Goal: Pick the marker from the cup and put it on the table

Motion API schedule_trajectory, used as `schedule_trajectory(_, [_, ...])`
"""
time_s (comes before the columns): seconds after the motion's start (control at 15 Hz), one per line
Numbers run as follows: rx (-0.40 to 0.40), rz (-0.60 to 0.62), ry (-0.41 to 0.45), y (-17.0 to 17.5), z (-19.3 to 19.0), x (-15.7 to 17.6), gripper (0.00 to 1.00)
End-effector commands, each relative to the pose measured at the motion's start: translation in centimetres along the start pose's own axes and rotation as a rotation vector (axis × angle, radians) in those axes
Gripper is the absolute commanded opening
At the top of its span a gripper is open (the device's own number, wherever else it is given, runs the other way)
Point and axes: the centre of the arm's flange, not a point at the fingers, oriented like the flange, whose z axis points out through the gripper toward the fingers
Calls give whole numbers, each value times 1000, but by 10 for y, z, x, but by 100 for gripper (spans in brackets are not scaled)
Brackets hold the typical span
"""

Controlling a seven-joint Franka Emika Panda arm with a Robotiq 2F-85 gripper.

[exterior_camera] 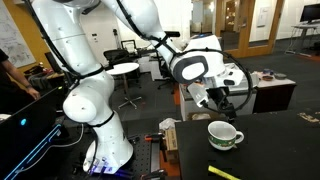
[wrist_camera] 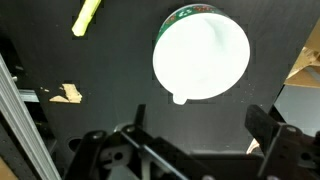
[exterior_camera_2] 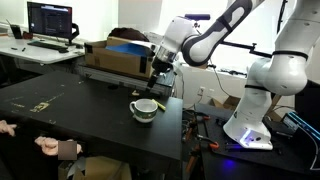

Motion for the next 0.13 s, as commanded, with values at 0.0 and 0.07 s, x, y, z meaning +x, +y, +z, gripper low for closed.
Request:
schedule_trajectory(0.0, [0,0,0,0,0,0,100])
schedule_trajectory(0.07, [0,0,0,0,0,0,100])
